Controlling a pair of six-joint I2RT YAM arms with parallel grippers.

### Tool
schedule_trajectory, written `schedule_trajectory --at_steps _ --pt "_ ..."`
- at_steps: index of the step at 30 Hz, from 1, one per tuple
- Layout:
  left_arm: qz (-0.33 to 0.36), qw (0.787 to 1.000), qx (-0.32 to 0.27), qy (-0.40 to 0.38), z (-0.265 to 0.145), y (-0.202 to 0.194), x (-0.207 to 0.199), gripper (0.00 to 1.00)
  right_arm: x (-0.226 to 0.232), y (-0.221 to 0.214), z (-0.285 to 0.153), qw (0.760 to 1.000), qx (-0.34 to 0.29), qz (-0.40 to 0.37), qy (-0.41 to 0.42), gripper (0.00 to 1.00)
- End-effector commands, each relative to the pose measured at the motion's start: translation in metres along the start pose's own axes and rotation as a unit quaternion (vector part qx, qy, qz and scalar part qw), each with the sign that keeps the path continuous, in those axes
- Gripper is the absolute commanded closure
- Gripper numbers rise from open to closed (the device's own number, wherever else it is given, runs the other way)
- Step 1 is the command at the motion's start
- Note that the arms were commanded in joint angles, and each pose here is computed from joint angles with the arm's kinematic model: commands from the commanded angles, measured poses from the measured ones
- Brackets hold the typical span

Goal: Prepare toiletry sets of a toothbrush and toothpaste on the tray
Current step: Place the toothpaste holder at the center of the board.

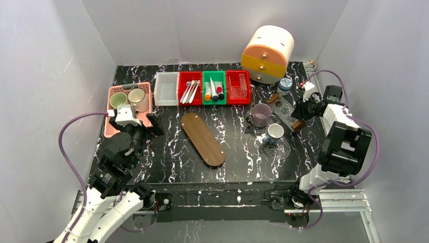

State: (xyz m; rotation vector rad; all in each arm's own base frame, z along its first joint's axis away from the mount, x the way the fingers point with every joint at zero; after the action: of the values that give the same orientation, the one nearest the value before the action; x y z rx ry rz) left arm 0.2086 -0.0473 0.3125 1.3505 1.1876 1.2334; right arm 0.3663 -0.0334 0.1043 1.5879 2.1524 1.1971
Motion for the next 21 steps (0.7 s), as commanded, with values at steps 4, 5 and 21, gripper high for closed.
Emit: schedule_trajectory --at_steps 4,5,21 --pt "0.012 1.0 0.01 0.011 0.004 -0.006 0.001 0.02 0.005 0.014 0.009 0.996 -0.047 0.004 0.081 0.99" --pt "0.012 1.0 0.01 0.011 0.004 -0.006 0.001 0.02 0.005 0.012 0.01 0.995 -0.046 0.01 0.088 0.99" --pt "0.016 1.0 0.014 0.013 0.006 -0.008 0.0 0.02 -0.025 0.018 0.002 0.999 -0.045 -0.002 0.005 0.62"
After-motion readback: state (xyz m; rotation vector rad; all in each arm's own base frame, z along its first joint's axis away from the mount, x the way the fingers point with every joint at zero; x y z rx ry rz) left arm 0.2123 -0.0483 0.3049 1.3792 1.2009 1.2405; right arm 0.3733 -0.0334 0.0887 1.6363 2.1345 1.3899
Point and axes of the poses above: each gripper's point midway between its finger pads, its own z axis out along the fingers, its own x axis along the line the jaws close on, y = z × x, the point moved 2 cm from there along -z, back along the fingers, and after that the axes turned 15 degrees about z, right-handed, at the moved point
